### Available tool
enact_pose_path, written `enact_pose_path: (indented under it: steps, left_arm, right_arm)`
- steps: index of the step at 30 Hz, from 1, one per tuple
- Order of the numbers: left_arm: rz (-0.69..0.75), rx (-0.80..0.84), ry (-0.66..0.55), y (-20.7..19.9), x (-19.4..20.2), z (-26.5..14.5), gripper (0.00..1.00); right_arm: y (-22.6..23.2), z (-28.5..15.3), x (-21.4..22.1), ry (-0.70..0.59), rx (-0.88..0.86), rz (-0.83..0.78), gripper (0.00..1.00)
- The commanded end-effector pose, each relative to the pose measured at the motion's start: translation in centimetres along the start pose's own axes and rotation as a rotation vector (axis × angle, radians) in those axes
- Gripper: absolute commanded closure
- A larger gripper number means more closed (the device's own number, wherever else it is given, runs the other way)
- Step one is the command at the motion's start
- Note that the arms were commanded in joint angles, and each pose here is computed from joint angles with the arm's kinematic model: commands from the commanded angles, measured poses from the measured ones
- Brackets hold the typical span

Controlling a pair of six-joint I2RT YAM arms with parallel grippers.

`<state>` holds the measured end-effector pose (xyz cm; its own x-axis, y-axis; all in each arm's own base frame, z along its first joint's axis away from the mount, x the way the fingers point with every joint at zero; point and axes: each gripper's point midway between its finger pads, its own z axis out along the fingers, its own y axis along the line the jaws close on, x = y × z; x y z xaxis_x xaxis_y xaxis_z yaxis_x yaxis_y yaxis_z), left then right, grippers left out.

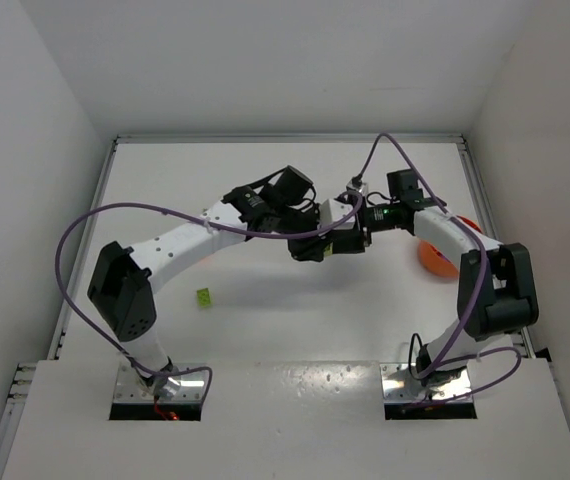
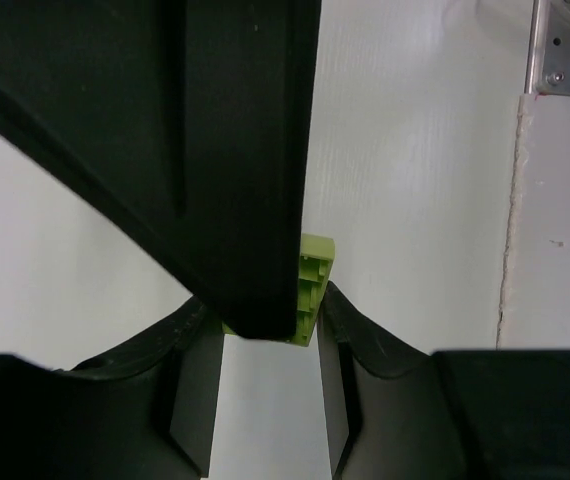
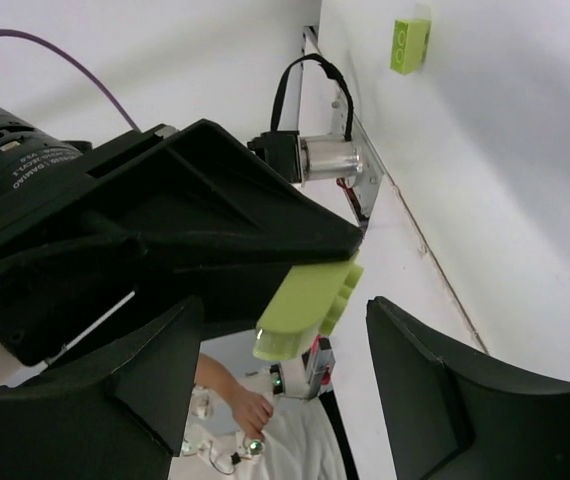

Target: Sort the legos into containers by color

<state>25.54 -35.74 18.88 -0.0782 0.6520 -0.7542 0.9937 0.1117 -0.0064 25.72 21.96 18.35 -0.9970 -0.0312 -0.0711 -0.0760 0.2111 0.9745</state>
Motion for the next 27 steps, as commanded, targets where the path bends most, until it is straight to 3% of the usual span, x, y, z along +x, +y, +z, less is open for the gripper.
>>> enact_pose_path:
  steps: [1, 6, 9, 12, 15, 20, 23, 27]
  left_arm:
    - [0.028, -0.003, -0.041, -0.1, -2.2, 0.2, 0.81]
    - [0.027, -0.013, -0.037, 0.2, -2.2, 0.4, 0.82]
    - [0.027, -0.023, -0.032, 0.4, -2.1, 0.3, 0.82]
    - [0.027, -0.046, -0.021, 0.8, -1.9, 0.3, 0.82]
    - [0.030, -0.071, -0.019, 1.1, -2.0, -0.1, 0.80]
    - [0.012, -0.094, -0.018, 1.3, -2.1, -0.5, 0.49]
    - [-0.023, -0.124, -0.030, 2.3, -1.6, -1.6, 0.05]
    - [-0.065, -0.131, -0.063, 2.7, -1.3, -3.6, 0.00]
  right_arm:
    - [0.5, 0.3, -0.6, -0.002, -0.003, -0.029, 0.33]
    - [0.0, 0.7, -0.4, -0.001, 0.015, -0.029, 0.44]
    - [-1.0, 0.7, -0.5, -0.012, 0.055, -0.015, 0.65]
    - [-1.4, 0.7, -0.4, -0.014, 0.068, -0.025, 0.71]
    - [-1.9, 0.7, 0.0, -0.010, 0.081, -0.023, 0.87]
    - [-2.5, -0.3, 0.1, -0.025, 0.149, -0.045, 1.00]
    - [-3.2, -2.0, -0.8, -0.056, 0.291, -0.182, 1.00]
    - [-4.2, -4.4, -0.9, -0.094, 0.419, -0.207, 1.00]
